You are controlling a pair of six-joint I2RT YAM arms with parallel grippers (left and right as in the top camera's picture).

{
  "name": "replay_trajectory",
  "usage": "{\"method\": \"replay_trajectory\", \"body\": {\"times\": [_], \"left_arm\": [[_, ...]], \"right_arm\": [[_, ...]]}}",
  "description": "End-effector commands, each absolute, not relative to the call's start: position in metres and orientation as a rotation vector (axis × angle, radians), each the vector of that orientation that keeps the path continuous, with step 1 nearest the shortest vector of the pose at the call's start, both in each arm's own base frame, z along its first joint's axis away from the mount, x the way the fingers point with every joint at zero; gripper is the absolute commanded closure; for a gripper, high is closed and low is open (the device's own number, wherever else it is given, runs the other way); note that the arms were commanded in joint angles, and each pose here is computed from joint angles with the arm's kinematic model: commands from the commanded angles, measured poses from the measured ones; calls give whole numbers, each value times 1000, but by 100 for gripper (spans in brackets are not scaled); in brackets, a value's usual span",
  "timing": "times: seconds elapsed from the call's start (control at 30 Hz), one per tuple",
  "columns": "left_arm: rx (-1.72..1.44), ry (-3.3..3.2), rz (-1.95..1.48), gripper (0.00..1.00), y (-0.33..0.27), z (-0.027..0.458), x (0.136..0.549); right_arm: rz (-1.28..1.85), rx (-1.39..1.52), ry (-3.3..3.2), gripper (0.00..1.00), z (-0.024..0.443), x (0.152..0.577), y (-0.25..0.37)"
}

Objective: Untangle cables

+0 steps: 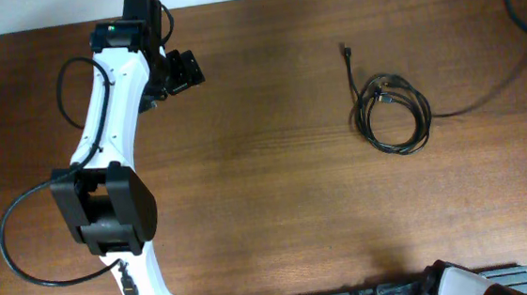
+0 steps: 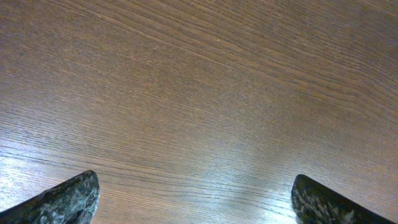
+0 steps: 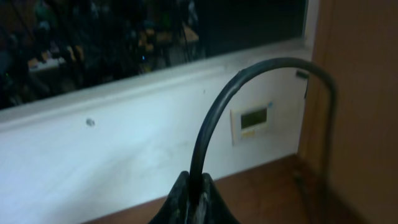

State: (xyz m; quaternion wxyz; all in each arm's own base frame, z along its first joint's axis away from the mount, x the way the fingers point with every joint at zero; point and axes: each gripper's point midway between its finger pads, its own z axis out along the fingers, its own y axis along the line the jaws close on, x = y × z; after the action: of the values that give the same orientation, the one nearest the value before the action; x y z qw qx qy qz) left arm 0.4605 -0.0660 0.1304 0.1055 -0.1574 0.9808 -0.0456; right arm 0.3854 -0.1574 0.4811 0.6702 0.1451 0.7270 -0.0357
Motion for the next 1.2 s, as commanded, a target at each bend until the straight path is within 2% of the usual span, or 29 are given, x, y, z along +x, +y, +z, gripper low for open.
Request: {"method": "replay_trajectory", "body": {"times": [0.0, 0.1, 0.17, 0.27, 0.37, 0.4, 0.43, 0.47, 0.5, 0.53, 0.57, 0.6, 0.63, 0.67, 0.73, 0.8, 0.9, 1.0, 1.03, 1.17], "left_arm": [[-472, 2887, -124, 1, -63, 130, 461], [-472, 2887, -124, 1, -63, 130, 461], [-472, 2887, -124, 1, -63, 130, 461], [-472, 2887, -124, 1, -63, 130, 461], [-472, 2887, -124, 1, -63, 130, 461], [-472, 2887, -124, 1, -63, 130, 461], [-472, 2887, -124, 1, -63, 130, 461], [-472, 2887, -124, 1, -63, 130, 461], [-472, 2887, -124, 1, -63, 130, 461], [-472, 2887, -124, 1, -63, 130, 461], [-472, 2887, -124, 1, -63, 130, 461], [-472, 2887, -124, 1, -63, 130, 461], [-472, 2887, -124, 1, -63, 130, 461], [-472, 2887, -124, 1, -63, 130, 461], [-472, 2887, -124, 1, -63, 130, 461], [-472, 2887, -124, 1, -63, 130, 461], [-472, 2887, -124, 1, -63, 130, 461], [-472, 2887, -124, 1, -63, 130, 461], [-472, 2887, -124, 1, -63, 130, 461], [-472, 2887, -124, 1, -63, 130, 461]], "right_arm": [[-124, 332, 1609, 96, 482, 390, -195], [-124, 248, 1789, 96, 394, 459, -221], [-131, 225, 1755, 96, 369, 496, -238], [-165, 192, 1666, 96, 358, 526, -257], [-229, 342, 1807, 96, 264, 545, -298], [-214, 385, 1890, 96, 226, 544, -305], [-176, 445, 2026, 96, 167, 539, -309], [-154, 474, 2091, 96, 142, 533, -309], [-125, 514, 2176, 94, 113, 523, -307], [-138, 551, 2228, 73, 101, 514, -308], [-133, 562, 2252, 47, 99, 509, -305], [-124, 570, 2274, 29, 101, 504, -302], [-119, 574, 2286, 5, 104, 500, -299], [-113, 579, 2300, 1, 116, 492, -294], [-111, 591, 2322, 1, 155, 469, -280], [-107, 652, 2413, 1, 188, 421, -255], [-55, 722, 2504, 1, 211, 373, -223], [15, 776, 2592, 1, 208, 347, -201], [125, 765, 2631, 1, 202, 344, -183], [399, 532, 2733, 1, 160, 364, -94]]}}
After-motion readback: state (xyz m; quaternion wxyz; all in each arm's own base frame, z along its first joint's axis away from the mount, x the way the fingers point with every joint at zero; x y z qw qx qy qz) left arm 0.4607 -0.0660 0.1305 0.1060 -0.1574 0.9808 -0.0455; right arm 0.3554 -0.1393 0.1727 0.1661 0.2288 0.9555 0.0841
